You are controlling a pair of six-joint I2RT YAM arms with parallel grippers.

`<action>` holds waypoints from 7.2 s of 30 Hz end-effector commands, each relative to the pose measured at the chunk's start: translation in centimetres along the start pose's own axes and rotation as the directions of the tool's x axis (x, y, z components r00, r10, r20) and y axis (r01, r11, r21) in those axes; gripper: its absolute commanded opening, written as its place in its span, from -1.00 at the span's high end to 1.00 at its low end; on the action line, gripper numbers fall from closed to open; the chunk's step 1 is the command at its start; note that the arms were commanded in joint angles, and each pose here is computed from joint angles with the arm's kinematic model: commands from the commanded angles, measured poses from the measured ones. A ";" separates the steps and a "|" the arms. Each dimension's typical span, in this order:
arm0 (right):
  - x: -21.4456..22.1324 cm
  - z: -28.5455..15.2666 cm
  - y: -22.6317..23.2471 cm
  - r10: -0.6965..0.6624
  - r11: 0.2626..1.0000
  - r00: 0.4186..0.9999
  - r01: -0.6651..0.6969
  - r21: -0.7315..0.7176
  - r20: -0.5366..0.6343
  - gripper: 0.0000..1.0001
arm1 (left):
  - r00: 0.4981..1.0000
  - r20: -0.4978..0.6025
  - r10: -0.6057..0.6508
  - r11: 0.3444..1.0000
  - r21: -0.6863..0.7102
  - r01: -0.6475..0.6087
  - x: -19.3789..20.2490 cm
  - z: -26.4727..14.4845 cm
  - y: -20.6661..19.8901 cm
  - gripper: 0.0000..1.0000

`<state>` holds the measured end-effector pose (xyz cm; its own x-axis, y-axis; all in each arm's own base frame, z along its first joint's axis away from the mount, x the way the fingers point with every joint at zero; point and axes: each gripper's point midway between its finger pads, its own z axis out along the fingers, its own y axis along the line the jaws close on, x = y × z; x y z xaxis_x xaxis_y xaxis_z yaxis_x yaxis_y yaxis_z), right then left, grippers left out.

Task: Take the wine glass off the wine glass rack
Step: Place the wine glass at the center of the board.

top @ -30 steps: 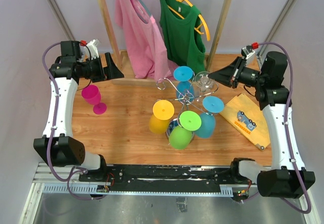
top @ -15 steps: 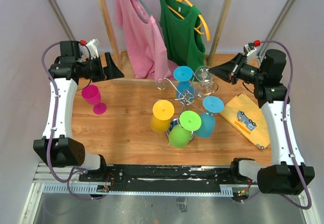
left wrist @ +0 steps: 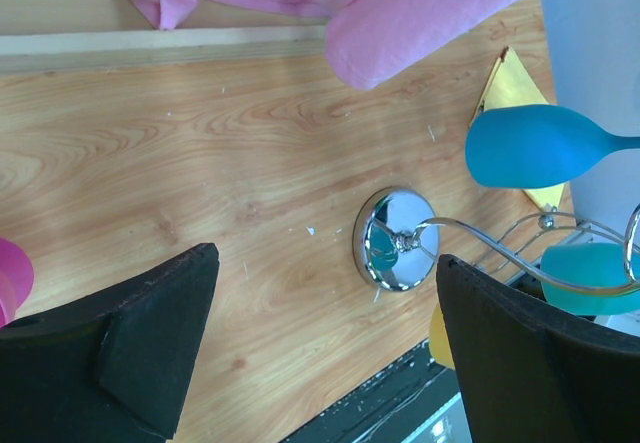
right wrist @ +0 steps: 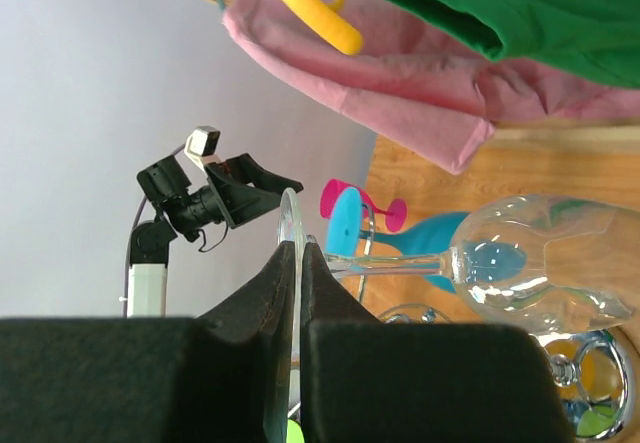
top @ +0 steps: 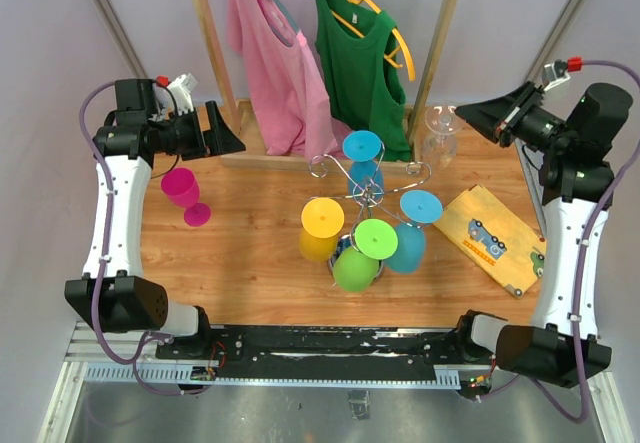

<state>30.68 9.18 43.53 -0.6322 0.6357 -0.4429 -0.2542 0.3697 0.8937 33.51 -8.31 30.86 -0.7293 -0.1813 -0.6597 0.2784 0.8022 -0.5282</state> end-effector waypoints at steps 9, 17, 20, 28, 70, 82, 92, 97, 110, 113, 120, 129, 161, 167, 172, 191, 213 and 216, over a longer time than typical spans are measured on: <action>-5.4 -2.5 12.8 -0.263 0.948 0.953 0.284 -0.143 0.148 0.98 | 0.998 0.051 0.044 0.998 0.035 -0.046 -1.6 -1.1 -1.8 -0.90; -6.1 -4.3 20.4 -0.292 0.895 0.932 0.345 -0.283 0.214 0.98 | 0.997 0.053 0.047 0.998 0.034 -0.049 -1.5 -1.1 -1.8 -0.90; -6.0 -4.6 21.8 -0.286 0.883 0.931 0.348 -0.316 0.226 0.98 | 0.997 0.057 0.046 0.998 0.036 -0.048 -1.7 -1.0 -1.8 -0.90; -3.6 -2.6 23.6 -0.252 0.857 0.951 0.305 -0.416 0.178 0.98 | 0.998 0.053 0.038 0.998 0.041 -0.041 -1.5 -1.0 -1.8 -0.90; 9.1 10.6 27.7 -0.087 0.602 0.979 -0.095 -0.793 -0.184 0.99 | 0.923 0.349 -0.159 0.706 0.694 -0.140 -7.5 -8.3 -14.1 -0.96; 8.8 11.4 27.5 -0.041 0.549 0.977 -0.154 -0.822 -0.210 0.98 | 0.911 0.369 -0.183 0.674 0.722 -0.156 -8.9 -8.6 -14.4 -0.97; 8.8 12.2 26.1 0.014 0.523 0.974 -0.201 -0.828 -0.228 0.98 | 0.894 0.405 -0.191 0.636 0.745 -0.201 -10.5 -10.5 -16.1 -0.97; 8.5 12.1 25.9 0.043 0.480 0.970 -0.230 -0.847 -0.239 0.98 | 0.893 0.404 -0.196 0.625 0.753 -0.204 -10.4 -11.0 -16.5 -0.97; 8.3 12.0 25.6 0.118 0.358 0.954 -0.301 -0.884 -0.277 0.98 | 0.886 0.420 -0.196 0.600 0.766 -0.231 -10.5 -11.9 -17.5 -0.97; 8.6 12.0 25.7 0.116 0.348 0.952 -0.307 -0.886 -0.284 0.98 | 0.879 0.436 -0.191 0.594 0.765 -0.250 -10.7 -12.4 -17.9 -0.96; 8.9 12.4 25.1 0.135 0.333 0.943 -0.333 -0.882 -0.305 0.98 | 0.859 0.481 -0.173 0.571 0.760 -0.311 -11.3 -14.3 -19.4 -0.90; 8.9 12.0 24.7 0.156 0.237 0.917 -0.395 -0.888 -0.366 0.98 | 0.837 0.527 -0.147 0.545 0.749 -0.376 -9.9 -17.6 -22.0 -0.34; 8.2 7.2 25.4 -0.007 0.273 0.967 -0.242 -0.931 -0.254 -0.24 | 0.747 0.661 -0.079 0.541 0.658 -0.525 -10.7 -22.2 -25.4 1.00; 8.3 6.4 25.3 -0.035 0.289 0.973 -0.210 -0.934 -0.230 -0.29 | 0.764 0.641 -0.076 0.568 0.658 -0.495 -10.7 -20.7 -24.2 0.99; 8.4 6.4 24.1 -0.103 0.401 0.980 -0.118 -0.909 -0.172 -0.28 | 0.783 0.620 -0.049 0.682 0.593 -0.427 -10.9 -17.3 -21.3 1.00; 4.5 4.0 11.1 -0.434 0.884 0.901 0.428 -0.189 0.012 -0.97 | 0.944 0.218 0.249 0.968 -0.015 -0.252 -3.8 -6.6 -6.1 0.99; 2.4 -0.7 1.5 -0.483 0.791 0.874 0.460 0.402 -0.051 -0.97 | 0.941 -0.296 0.163 0.921 -0.297 -0.253 5.4 3.3 5.8 0.99; 2.5 -1.0 1.5 -0.485 0.788 0.873 0.461 0.409 -0.049 -0.97 | 0.942 -0.295 0.160 0.920 -0.301 -0.250 5.6 4.4 6.4 0.99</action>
<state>28.85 11.99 43.32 -0.4981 0.3495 -0.7936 -0.2217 0.8334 0.5062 32.77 -6.68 21.87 -0.8490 0.1028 -0.5182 0.2343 0.9524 -0.1949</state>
